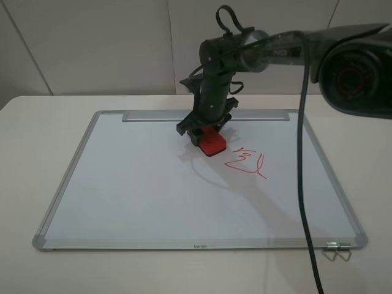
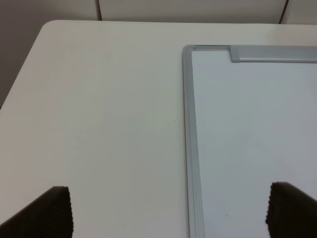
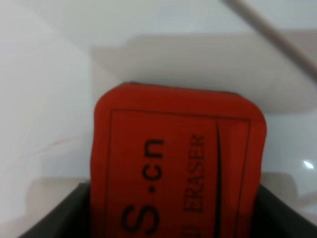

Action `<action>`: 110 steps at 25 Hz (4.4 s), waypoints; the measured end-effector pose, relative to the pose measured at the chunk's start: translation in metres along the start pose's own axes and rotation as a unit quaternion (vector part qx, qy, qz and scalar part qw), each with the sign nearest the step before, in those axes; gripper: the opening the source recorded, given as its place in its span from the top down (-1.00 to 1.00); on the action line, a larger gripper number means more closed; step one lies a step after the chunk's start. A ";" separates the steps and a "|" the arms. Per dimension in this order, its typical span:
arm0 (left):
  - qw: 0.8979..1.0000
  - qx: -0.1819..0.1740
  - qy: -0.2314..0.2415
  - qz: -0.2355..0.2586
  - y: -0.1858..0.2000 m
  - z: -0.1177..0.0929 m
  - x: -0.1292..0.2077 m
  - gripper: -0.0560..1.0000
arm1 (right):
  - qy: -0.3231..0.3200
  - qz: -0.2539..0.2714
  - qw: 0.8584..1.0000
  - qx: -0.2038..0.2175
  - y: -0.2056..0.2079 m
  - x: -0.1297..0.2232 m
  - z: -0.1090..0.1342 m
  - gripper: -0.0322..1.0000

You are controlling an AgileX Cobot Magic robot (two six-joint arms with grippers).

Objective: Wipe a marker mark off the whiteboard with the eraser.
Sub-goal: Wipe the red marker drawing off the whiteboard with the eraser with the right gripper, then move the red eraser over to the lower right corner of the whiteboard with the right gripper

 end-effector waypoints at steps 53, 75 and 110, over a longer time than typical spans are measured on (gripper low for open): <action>1.000 0.000 0.000 0.000 0.000 0.000 0.000 -0.58 | -0.005 0.011 1.000 -0.009 -0.004 0.003 0.000 -0.04; 1.000 0.000 0.000 0.000 0.000 0.000 0.000 -0.58 | 0.033 0.016 0.999 -0.033 -0.005 0.009 0.052 -0.04; 1.000 0.000 0.000 0.000 0.000 0.000 0.000 -0.58 | -0.277 0.005 0.960 0.044 0.094 0.184 -0.052 -0.04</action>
Point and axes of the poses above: a point on each arm's last joint axis where the gripper is mounted, y pointing back along that axis away from the gripper, z along the wrist's bending axis when the last joint is at zero, x = y × z, the point moved 2 cm from there along -y, pointing out along that axis toward the gripper, and after that the axes turned 8 degrees about -y, right-handed, at the moved point
